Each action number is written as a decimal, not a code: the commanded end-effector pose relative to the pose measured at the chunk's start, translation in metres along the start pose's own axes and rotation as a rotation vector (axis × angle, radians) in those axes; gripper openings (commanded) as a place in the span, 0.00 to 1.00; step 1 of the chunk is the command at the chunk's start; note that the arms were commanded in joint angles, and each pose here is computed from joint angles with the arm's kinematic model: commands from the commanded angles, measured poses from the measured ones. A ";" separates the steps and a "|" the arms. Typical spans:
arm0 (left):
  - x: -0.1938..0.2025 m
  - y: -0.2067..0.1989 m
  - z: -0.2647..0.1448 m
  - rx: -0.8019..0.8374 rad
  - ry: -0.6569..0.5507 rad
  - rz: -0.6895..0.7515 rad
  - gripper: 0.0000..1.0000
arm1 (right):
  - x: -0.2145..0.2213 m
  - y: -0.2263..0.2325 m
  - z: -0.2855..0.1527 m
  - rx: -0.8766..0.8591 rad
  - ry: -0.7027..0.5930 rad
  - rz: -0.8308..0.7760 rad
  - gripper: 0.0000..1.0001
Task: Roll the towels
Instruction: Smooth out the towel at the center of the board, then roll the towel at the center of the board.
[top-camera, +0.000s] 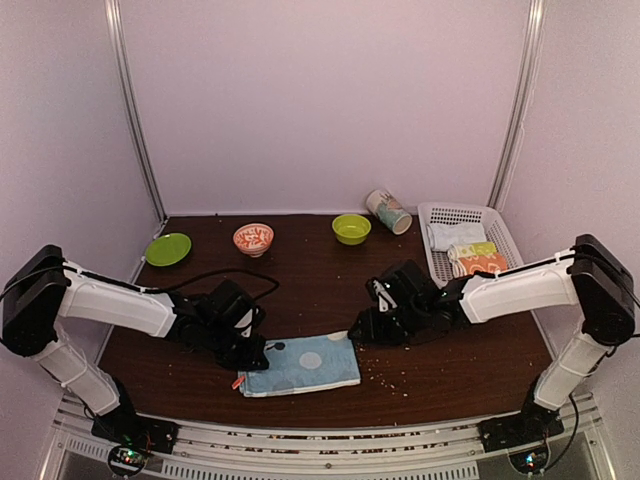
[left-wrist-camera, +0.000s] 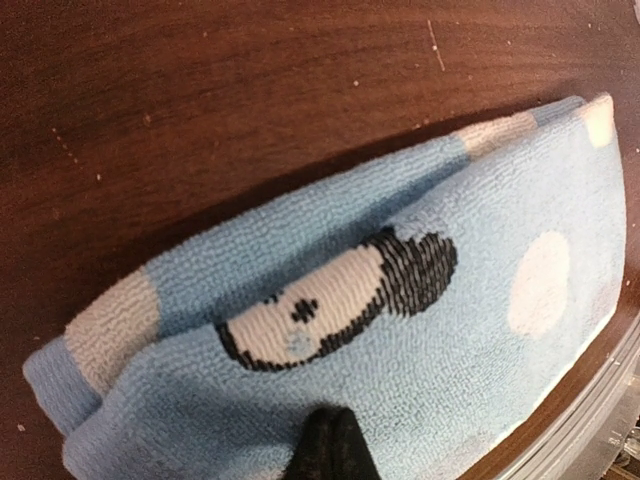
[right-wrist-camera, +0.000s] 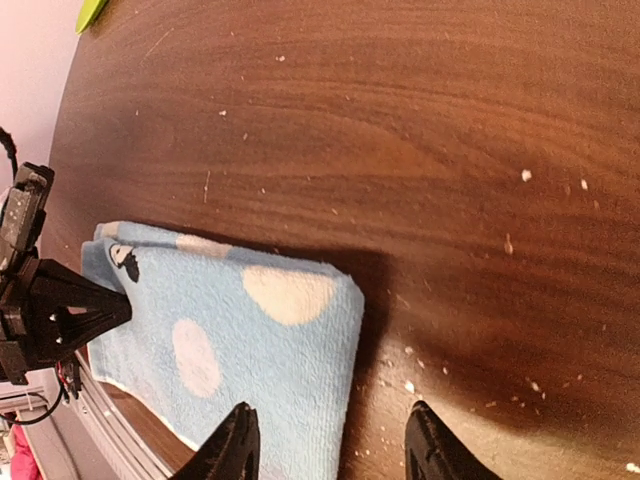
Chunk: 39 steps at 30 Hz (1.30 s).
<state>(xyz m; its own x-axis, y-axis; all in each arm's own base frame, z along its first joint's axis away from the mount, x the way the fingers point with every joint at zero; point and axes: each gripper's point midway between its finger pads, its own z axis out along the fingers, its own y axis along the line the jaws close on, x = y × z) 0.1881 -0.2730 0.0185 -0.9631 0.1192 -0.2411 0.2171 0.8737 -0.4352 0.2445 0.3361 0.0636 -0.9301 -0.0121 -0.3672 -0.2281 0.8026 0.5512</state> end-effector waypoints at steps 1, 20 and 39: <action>0.015 0.023 0.009 -0.084 0.036 -0.013 0.00 | 0.028 -0.015 0.002 -0.037 0.038 0.064 0.51; 0.017 0.021 0.009 -0.082 0.036 -0.011 0.00 | 0.065 -0.016 0.026 -0.140 0.110 0.187 0.41; -0.011 -0.025 -0.016 0.009 -0.030 0.059 0.24 | 0.040 -0.060 -0.045 0.229 0.040 -0.103 0.00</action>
<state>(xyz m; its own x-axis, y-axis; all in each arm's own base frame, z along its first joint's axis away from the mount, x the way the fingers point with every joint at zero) 0.1824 -0.2824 0.0279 -0.9557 0.1484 -0.2544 0.2493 0.8674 -0.4307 0.2038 0.3080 0.0417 -0.9526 0.0034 -0.3043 -0.1809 0.7976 0.5754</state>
